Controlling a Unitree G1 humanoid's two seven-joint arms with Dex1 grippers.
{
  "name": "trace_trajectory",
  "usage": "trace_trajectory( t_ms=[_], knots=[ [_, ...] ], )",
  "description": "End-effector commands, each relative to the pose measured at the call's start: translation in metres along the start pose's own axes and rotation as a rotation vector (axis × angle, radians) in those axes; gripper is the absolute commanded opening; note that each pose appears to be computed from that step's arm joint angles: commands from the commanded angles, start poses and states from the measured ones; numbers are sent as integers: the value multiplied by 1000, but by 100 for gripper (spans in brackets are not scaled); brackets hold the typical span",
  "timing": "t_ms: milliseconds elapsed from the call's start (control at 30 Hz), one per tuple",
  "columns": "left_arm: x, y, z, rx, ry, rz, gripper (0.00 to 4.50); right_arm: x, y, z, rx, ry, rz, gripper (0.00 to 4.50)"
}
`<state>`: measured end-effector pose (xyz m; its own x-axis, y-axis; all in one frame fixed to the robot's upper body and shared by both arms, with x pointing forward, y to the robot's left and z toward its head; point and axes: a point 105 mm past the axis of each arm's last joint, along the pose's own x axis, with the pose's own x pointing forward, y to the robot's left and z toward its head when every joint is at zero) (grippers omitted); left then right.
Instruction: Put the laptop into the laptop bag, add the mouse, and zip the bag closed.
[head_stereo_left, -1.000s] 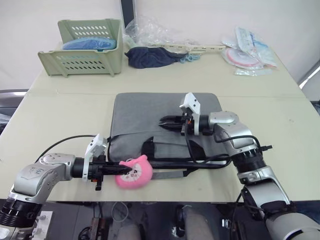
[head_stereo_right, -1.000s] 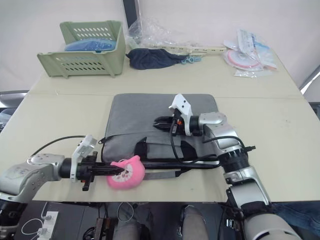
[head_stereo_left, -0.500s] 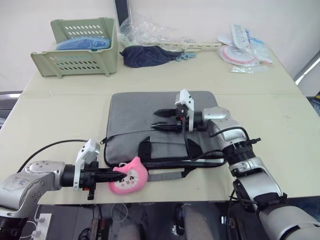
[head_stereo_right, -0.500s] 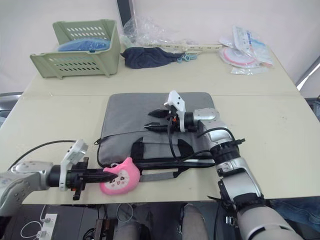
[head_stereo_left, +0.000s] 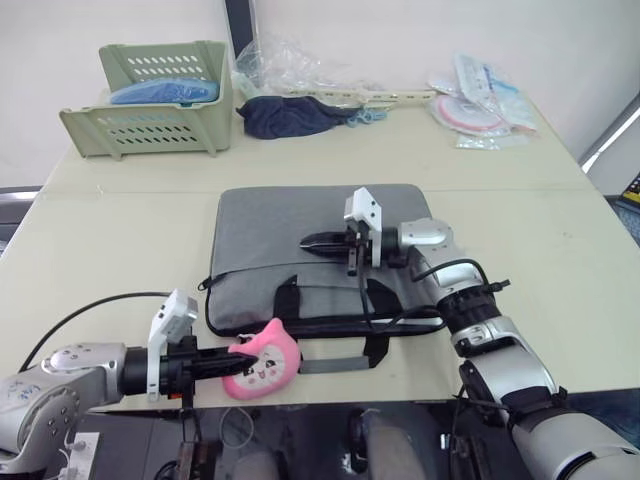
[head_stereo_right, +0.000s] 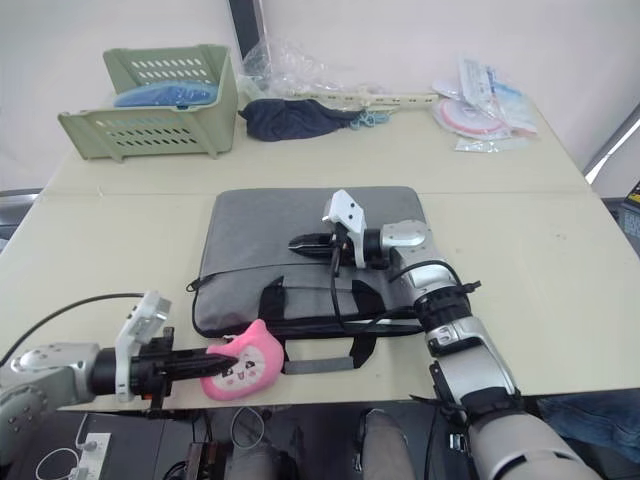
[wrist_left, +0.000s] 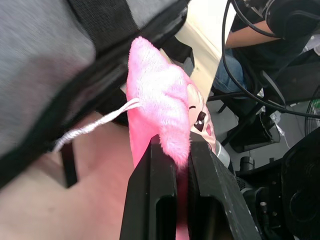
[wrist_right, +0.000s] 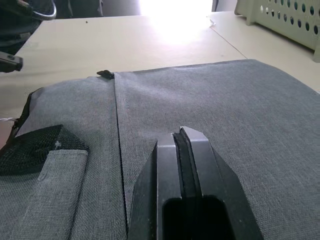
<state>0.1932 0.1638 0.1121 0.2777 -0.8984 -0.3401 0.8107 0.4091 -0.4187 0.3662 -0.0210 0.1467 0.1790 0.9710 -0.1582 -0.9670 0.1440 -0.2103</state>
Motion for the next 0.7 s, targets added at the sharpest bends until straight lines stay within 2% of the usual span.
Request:
trace_trajectory(
  t_ms=[33,233,533,700],
  knots=[
    [8,-9,2,11,-19,-29,0,5,29,-78,174,201,19,9],
    [26,-13,2,19,-33,-56,0,7,37,-95,140,266,17,9],
    [62,-26,10,29,-84,-138,0,12,40,-96,158,260,1,9],
    [71,-33,7,20,-53,-192,0,11,37,-96,162,261,-10,9]
  ],
)
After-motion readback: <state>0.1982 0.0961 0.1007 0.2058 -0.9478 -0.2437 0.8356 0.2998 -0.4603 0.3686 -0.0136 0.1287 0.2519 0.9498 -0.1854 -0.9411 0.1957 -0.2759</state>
